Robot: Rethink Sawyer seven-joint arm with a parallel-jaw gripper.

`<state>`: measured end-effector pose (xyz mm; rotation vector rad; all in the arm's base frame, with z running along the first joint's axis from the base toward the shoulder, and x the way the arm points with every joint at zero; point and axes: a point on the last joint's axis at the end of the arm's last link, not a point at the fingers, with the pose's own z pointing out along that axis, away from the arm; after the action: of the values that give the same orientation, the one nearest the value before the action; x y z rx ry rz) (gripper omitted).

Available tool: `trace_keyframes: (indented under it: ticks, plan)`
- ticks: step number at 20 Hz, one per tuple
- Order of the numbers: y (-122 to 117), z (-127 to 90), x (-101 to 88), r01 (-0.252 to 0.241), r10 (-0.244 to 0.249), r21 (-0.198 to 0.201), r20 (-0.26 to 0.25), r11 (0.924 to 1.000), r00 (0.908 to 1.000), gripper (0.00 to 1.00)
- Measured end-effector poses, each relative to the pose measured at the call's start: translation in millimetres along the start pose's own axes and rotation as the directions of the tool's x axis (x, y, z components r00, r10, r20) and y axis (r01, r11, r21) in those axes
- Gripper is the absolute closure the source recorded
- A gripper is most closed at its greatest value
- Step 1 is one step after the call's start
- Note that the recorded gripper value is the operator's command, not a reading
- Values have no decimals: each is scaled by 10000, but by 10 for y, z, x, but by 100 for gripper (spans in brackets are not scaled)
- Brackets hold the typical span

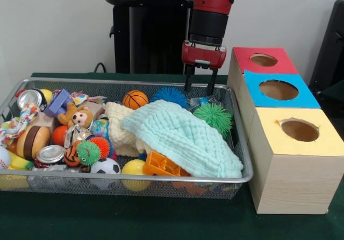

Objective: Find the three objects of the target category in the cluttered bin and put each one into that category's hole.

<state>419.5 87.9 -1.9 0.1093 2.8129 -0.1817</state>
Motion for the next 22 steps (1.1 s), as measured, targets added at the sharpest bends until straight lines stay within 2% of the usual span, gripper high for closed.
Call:
trace_keyframes:
  ticks: [22]
  plan:
    - [153,-37,23,303,-303,-9,93,9995,9995,0]
